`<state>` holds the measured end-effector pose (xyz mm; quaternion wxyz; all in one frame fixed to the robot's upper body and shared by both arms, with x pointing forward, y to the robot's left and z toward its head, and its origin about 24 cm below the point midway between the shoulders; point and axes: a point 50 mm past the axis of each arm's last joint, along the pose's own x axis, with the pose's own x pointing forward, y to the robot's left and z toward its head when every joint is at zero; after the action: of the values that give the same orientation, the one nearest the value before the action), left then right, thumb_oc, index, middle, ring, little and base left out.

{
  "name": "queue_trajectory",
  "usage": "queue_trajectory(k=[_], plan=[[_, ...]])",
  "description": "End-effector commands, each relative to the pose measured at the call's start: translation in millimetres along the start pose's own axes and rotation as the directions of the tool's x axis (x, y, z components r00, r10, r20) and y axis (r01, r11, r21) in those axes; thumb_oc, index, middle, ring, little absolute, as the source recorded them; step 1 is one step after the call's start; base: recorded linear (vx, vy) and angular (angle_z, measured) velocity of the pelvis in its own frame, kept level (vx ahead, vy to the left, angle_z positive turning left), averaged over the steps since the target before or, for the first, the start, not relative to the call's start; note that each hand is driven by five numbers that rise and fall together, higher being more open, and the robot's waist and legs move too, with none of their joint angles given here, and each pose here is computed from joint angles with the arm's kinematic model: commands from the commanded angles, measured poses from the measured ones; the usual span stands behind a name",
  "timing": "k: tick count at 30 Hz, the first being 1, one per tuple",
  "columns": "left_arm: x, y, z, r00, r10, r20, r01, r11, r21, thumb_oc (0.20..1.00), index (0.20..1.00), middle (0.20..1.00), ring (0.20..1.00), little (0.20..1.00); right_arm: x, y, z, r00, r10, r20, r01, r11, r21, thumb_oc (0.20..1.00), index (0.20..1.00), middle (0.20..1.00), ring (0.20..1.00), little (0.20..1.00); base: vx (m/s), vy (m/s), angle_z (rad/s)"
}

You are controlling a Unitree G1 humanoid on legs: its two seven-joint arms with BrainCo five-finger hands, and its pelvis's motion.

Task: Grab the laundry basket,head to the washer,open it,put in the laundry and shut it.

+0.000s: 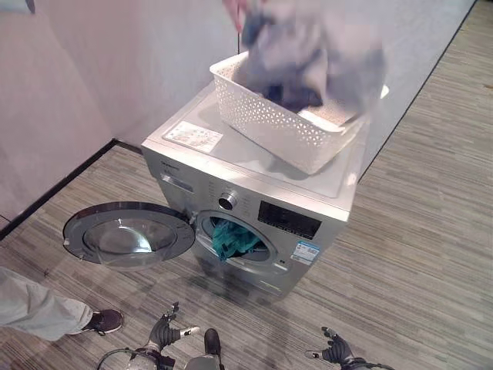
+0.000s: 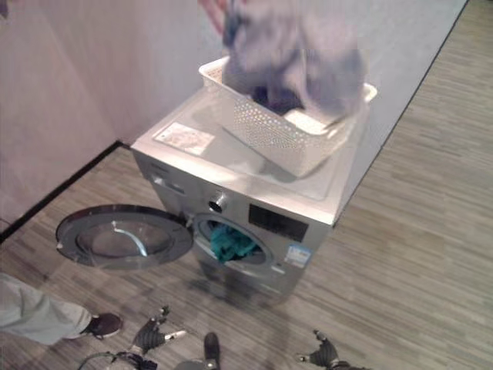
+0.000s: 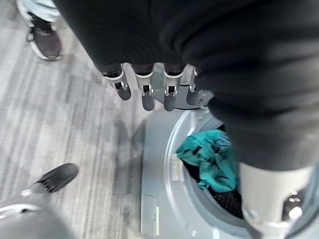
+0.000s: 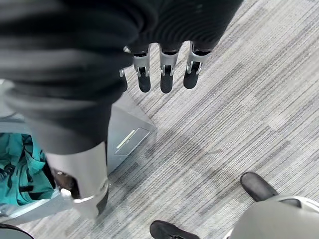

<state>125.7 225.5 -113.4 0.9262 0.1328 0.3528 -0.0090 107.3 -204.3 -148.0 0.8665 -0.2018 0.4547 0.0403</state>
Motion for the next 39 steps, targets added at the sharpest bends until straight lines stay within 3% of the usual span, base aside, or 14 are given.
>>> queue_trajectory(k=[1, 9, 15, 16, 18, 19, 23, 25, 27, 29, 32, 39], plan=[[3, 12, 12, 0.998, 0.039, 0.055, -0.036, 0.997, -0.061, 1.0, 1.0, 1.0, 1.0, 1.0, 4, -15, 14, 0.998, -0.048, 0.051, 0.047, 0.999, 0.022, 1.0, 1.0, 1.0, 1.0, 1.0, 0.0, -0.013, -0.16], [-5, 17, 2, 0.998, 0.054, 0.025, -0.051, 0.993, -0.11, 1.0, 1.0, 1.0, 1.0, 1.0, -1, -29, 1, 0.992, -0.124, 0.004, 0.121, 0.972, 0.199, 1.0, 1.0, 1.0, 1.0, 1.0, 0.03, -0.016, -0.03], [-11, 24, 4, 0.997, 0.071, 0.043, -0.064, 0.989, -0.131, 1.0, 1.0, 1.0, 1.0, 1.0, -10, -93, 14, 0.923, -0.381, 0.047, 0.34, 0.868, 0.361, 1.0, 1.0, 1.0, 1.0, 1.0, 0.02, 0.016, -0.03], [-12, 27, 7, 0.995, 0.079, 0.057, -0.071, 0.988, -0.14, 1.0, 1.0, 1.0, 1.0, 1.0, -22, -127, 26, 0.854, -0.511, 0.094, 0.423, 0.79, 0.444, 1.0, 1.0, 1.0, 1.0, 1.0, 0.02, 0.055, -0.12], [-10, 29, 12, 0.993, 0.086, 0.081, -0.073, 0.986, -0.148, 1.0, 1.0, 1.0, 1.0, 1.0, -40, -162, 46, 0.752, -0.633, 0.182, 0.49, 0.722, 0.488, 1.0, 1.0, 1.0, 1.0, 1.0, 0.04, 0.11, -0.25], [-7, 29, 21, 0.99, 0.085, 0.114, -0.067, 0.986, -0.15, 1.0, 1.0, 1.0, 1.0, 1.0, -61, -196, 73, 0.627, -0.725, 0.285, 0.544, 0.67, 0.505, 1.0, 1.0, 1.0, 1.0, 1.0, 0.06, 0.189, -0.24], [-1, 32, 36, 0.984, 0.077, 0.161, -0.057, 0.99, -0.125, 1.0, 1.0, 1.0, 1.0, 1.0, -113, -237, 143, 0.347, -0.772, 0.533, 0.583, 0.622, 0.522, 1.0, 1.0, 1.0, 1.0, 1.0, 0.07, 0.2, -0.39], [0, 35, 40, 0.982, 0.069, 0.173, -0.052, 0.994, -0.099, 1.0, 1.0, 1.0, 1.0, 1.0, -160, -254, 190, 0.101, -0.735, 0.671, 0.607, 0.58, 0.544, 1.0, 1.0, 1.0, 1.0, 1.0, 0.1, 0.254, -0.2], [1, 36, 42, 0.982, 0.065, 0.179, -0.049, 0.995, -0.091, 1.0, 1.0, 1.0, 1.0, 1.0, -170, -255, 199, 0.057, -0.717, 0.695, 0.607, 0.578, 0.545, 1.0, 1.0, 1.0, 1.0, 1.0, 0.06, 0.15, -0.17], [2, 37, 46, 0.982, 0.042, 0.186, -0.034, 0.998, -0.048, 1.0, 1.0, 1.0, 1.0, 1.0, -197, -255, 226, -0.065, -0.64, 0.765, 0.61, 0.582, 0.538, 1.0, 1.0, 1.0, 1.0, 1.0, 0.08, 0.175, -0.04], [3, 39, 55, 0.977, -0.005, 0.211, -0.002, 0.999, 0.034, 1.0, 1.0, 1.0, 1.0, 1.0, -217, -262, 247, -0.132, -0.571, 0.811, 0.643, 0.573, 0.508, 1.0, 1.0, 1.0, 1.0, 1.0, 0.11, 0.174, 0.37], [5, 37, 61, 0.973, -0.046, 0.227, 0.028, 0.996, 0.082, 1.0, 1.0, 1.0, 1.0, 1.0, -244, -272, 277, -0.183, -0.48, 0.858, 0.676, 0.573, 0.464, 1.0, 1.0, 1.0, 1.0, 1.0, 0.09, 0.076, 0.68]])
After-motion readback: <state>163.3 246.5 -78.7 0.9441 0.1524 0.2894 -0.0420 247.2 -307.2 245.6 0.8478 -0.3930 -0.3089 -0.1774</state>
